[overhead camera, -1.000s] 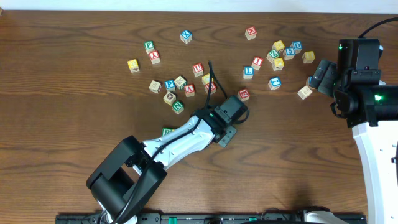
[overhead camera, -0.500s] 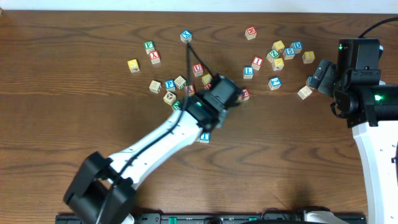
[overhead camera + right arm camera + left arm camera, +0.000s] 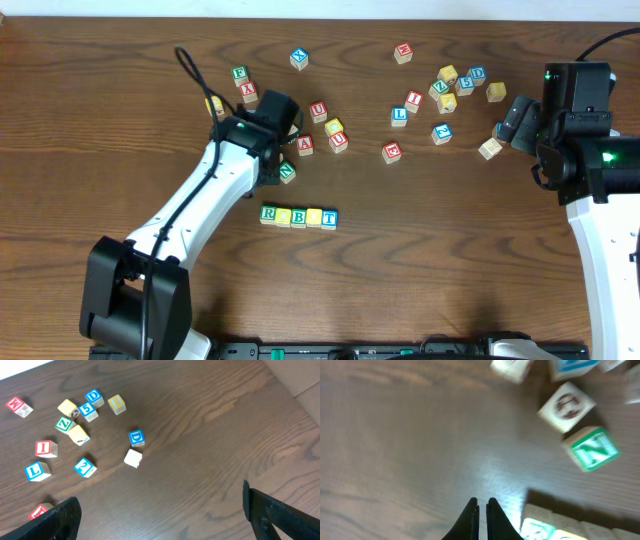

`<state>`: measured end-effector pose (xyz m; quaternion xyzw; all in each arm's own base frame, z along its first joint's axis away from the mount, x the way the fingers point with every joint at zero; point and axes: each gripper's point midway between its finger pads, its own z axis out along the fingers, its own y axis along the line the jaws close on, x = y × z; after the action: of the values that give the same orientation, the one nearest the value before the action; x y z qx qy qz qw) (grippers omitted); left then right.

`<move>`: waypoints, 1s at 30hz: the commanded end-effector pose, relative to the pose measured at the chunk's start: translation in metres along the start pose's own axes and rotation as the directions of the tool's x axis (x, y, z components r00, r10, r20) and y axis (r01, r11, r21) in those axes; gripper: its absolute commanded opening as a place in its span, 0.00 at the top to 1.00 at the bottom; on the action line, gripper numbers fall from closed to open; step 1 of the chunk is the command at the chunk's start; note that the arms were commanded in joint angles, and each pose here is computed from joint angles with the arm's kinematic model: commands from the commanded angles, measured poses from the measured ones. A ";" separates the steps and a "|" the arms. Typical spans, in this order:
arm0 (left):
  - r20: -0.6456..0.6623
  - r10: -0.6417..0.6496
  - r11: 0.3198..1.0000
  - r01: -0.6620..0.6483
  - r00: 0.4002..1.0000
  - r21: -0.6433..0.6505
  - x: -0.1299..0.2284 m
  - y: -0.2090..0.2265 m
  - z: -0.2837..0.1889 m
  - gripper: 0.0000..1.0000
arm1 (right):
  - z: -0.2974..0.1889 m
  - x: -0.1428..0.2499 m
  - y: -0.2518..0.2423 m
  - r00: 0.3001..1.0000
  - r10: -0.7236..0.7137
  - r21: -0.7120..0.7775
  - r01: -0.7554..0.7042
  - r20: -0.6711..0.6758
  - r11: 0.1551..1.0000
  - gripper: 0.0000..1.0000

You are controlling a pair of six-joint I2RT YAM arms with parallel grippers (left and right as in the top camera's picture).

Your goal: Spell out ROBOT

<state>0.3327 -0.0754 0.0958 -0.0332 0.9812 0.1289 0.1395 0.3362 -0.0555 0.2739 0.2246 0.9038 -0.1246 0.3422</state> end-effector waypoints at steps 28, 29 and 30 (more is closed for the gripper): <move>-0.189 -0.100 0.985 0.124 0.977 0.120 0.085 -0.023 0.064 0.93 | -0.004 -0.006 -0.003 1.000 0.001 0.009 -0.001 0.020 1.000 0.01; -0.186 -0.081 0.983 0.109 0.979 0.149 0.083 -0.028 0.063 0.93 | -0.004 -0.006 -0.003 1.000 0.001 0.009 -0.001 0.020 1.000 0.01; -0.182 -0.071 0.980 0.103 0.981 0.169 0.082 -0.031 0.063 0.93 | -0.004 -0.006 -0.003 1.000 0.001 0.009 -0.001 0.020 1.000 0.01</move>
<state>0.2763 -0.0832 0.0079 -0.0983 0.9915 0.0553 0.0654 0.3362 -0.0555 0.2740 0.2247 0.9038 -0.1246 0.3423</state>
